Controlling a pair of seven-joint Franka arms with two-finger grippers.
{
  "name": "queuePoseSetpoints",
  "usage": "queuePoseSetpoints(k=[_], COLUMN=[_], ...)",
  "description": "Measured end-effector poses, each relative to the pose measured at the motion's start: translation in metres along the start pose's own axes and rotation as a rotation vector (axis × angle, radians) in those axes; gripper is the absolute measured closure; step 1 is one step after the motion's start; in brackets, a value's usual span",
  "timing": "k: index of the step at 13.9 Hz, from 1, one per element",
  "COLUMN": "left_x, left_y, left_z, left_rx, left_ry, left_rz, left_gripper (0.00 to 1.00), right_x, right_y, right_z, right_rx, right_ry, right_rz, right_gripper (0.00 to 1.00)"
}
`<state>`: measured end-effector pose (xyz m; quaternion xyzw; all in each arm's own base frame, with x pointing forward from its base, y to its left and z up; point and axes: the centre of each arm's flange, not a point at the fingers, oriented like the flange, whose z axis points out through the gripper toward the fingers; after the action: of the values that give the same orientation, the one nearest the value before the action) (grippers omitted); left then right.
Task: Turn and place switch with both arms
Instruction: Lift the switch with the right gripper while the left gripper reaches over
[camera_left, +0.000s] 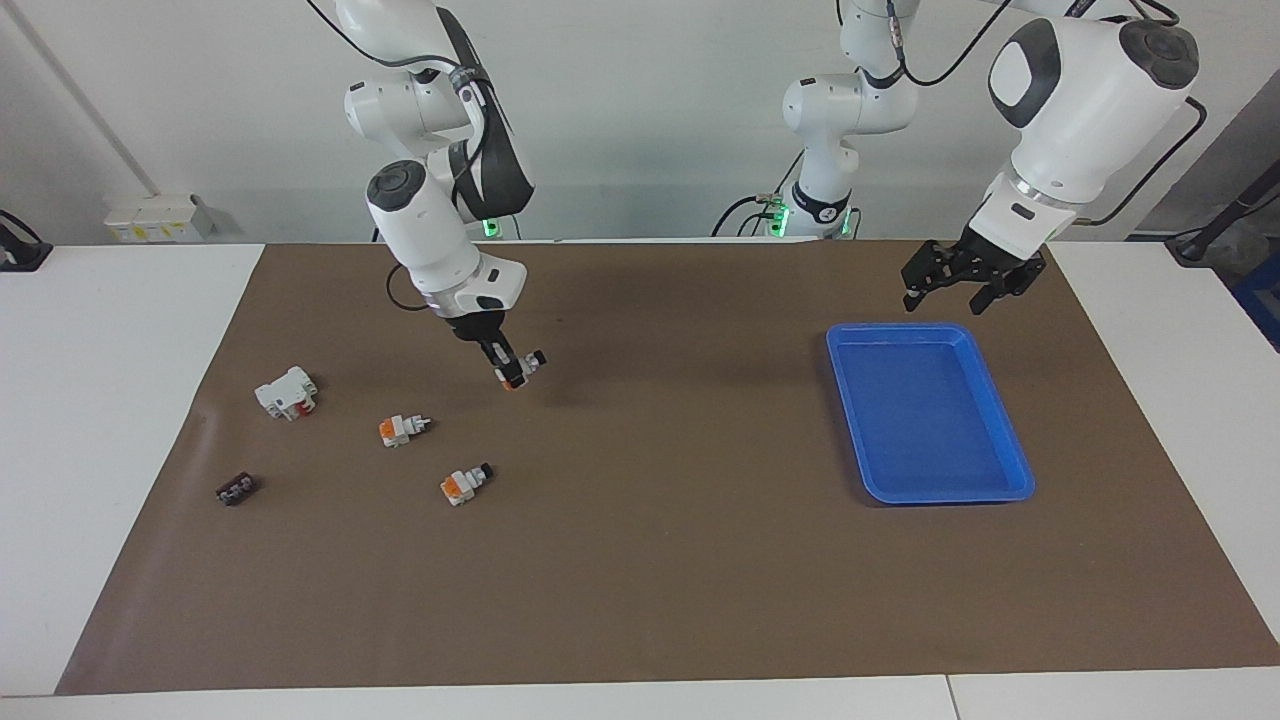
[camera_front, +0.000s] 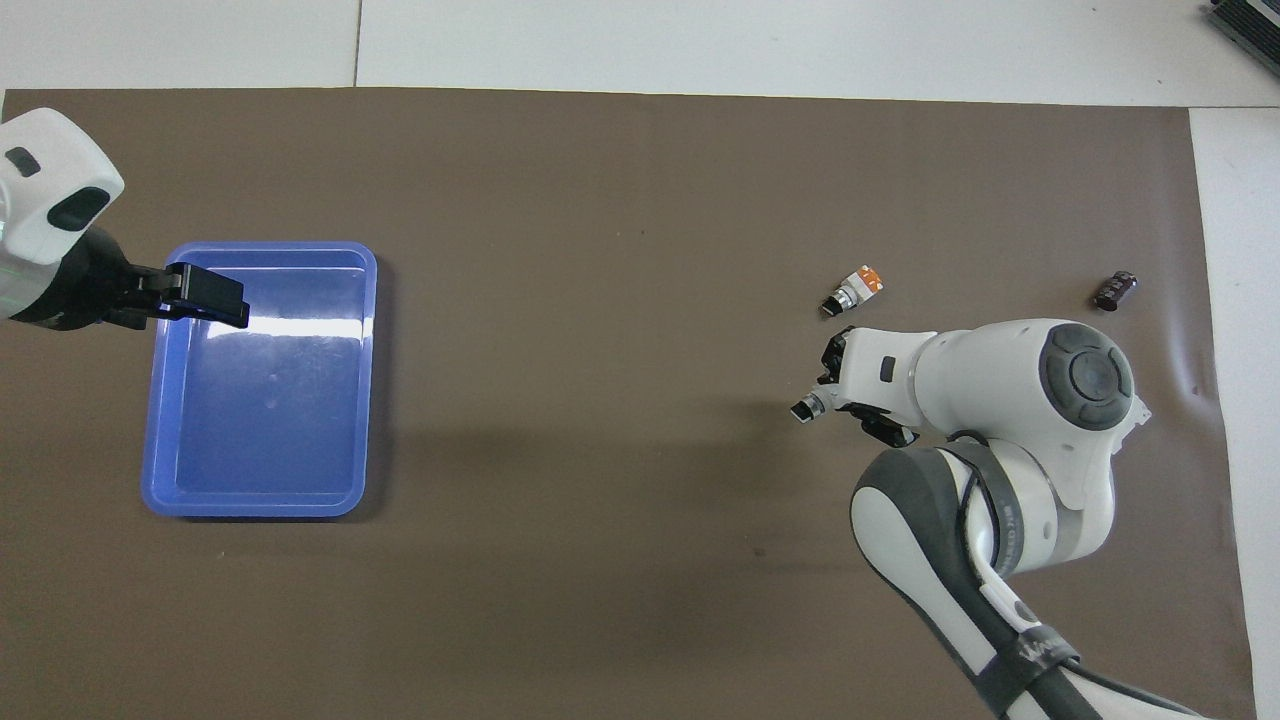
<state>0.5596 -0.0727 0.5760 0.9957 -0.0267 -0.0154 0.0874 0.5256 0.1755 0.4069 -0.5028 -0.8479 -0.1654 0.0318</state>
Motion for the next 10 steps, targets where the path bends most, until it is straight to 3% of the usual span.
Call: queuePoseSetpoints(k=[1, 4, 5, 10], left_x=[-0.002, -0.013, -0.017, -0.033], left_y=[0.006, 0.026, 0.033, 0.066], left_z=[0.002, 0.012, 0.017, 0.030], left_rx=[-0.046, -0.193, -0.242, -0.465], left_ry=[-0.007, -0.046, -0.059, -0.129], left_rz=[-0.024, -0.121, -0.157, -0.408], left_gripper=[0.11, 0.14, 0.21, 0.31], right_x=[0.014, 0.072, 0.095, 0.189], right_y=[0.011, 0.051, 0.062, 0.084], right_z=[-0.009, -0.046, -0.058, -0.088], right_rx=[-0.040, -0.133, -0.154, -0.194], right_ry=[0.040, 0.115, 0.135, 0.214], right_rz=[0.035, 0.183, 0.232, 0.385], right_gripper=[0.67, 0.67, 0.67, 0.67])
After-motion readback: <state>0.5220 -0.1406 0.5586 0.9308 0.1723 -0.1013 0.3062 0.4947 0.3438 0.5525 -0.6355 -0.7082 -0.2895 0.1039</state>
